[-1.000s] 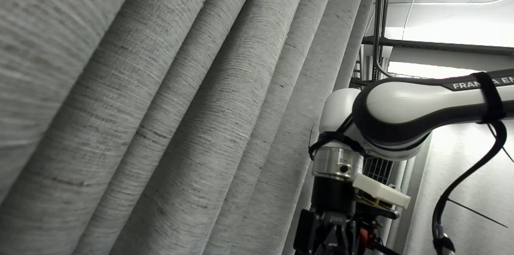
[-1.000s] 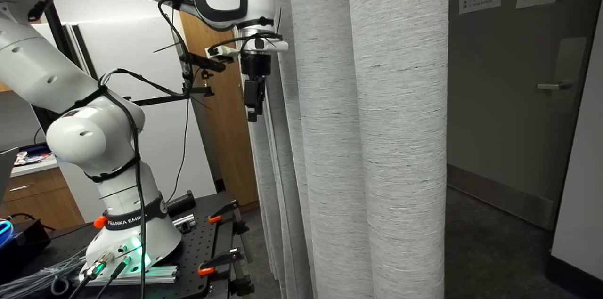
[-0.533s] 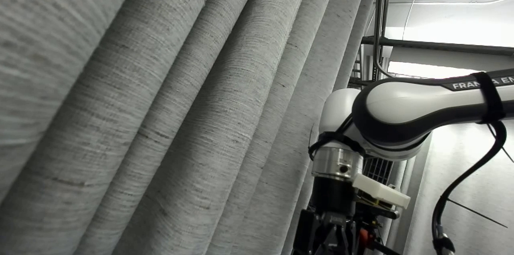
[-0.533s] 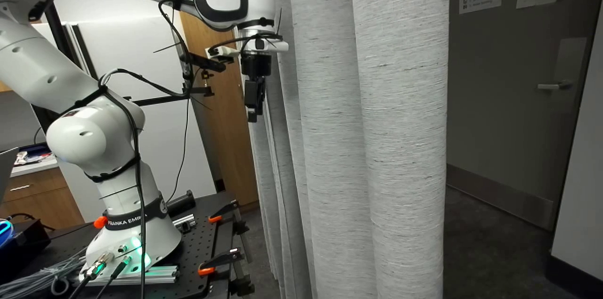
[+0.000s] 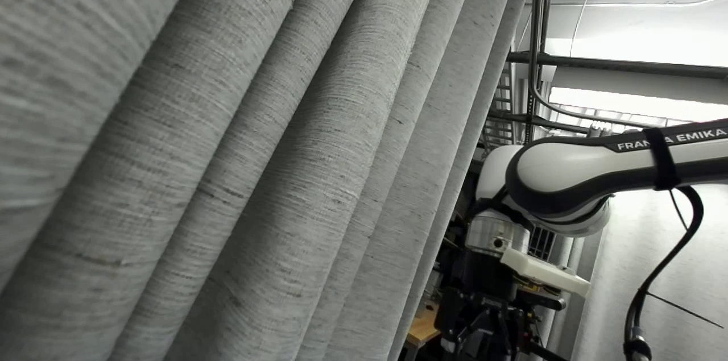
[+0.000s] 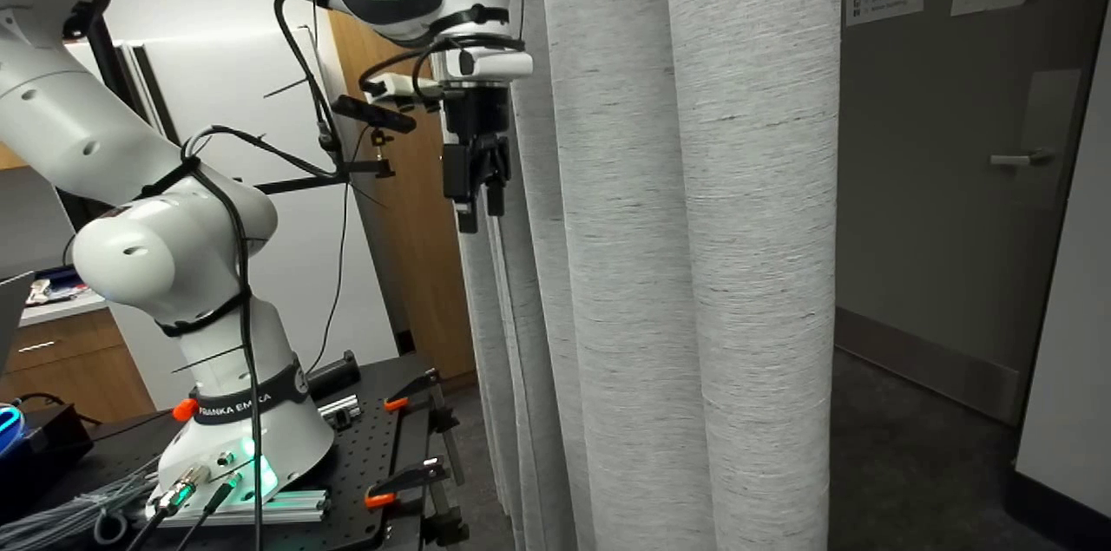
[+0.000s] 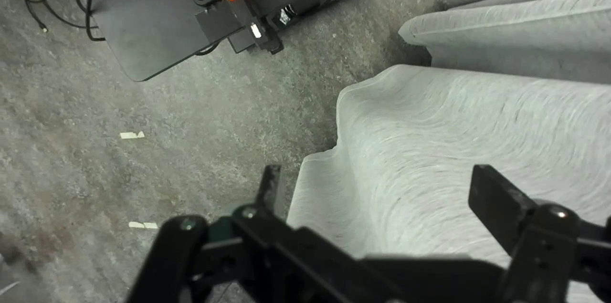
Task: Move the curtains to the left
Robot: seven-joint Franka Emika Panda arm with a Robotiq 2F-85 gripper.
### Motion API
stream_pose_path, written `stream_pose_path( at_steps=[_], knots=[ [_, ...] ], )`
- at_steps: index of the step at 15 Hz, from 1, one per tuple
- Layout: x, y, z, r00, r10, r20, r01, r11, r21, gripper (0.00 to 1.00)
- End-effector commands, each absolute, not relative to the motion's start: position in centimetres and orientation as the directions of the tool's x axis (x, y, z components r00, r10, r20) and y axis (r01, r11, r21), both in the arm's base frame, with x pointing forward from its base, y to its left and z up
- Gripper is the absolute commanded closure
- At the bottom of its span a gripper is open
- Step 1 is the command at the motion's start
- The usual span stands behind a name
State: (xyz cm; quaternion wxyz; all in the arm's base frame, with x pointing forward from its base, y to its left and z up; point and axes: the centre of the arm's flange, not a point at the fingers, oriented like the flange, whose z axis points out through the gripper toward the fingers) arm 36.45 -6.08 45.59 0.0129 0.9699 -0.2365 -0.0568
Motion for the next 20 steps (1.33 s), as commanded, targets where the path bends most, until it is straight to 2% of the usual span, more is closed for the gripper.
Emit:
stream_pose_path(
  at_steps=[1, 7, 8, 14, 20],
  knots=[
    [34.9, -11.2, 47.1, 0.828, -0.560, -0.024, -0.559, -0.829, 0.019, 0.00],
    [32.5, -19.3, 48.1, 0.749, -0.660, 0.050, -0.652, -0.749, -0.115, 0.00],
    [33.6, -17.6, 47.7, 0.751, -0.660, 0.008, -0.658, -0.750, -0.063, 0.00],
    [33.1, -19.8, 47.7, 0.751, -0.659, 0.030, -0.655, -0.751, -0.082, 0.00],
    [36.3, -24.8, 49.7, 0.805, -0.558, 0.204, -0.572, -0.820, 0.013, 0.00]
  ],
)
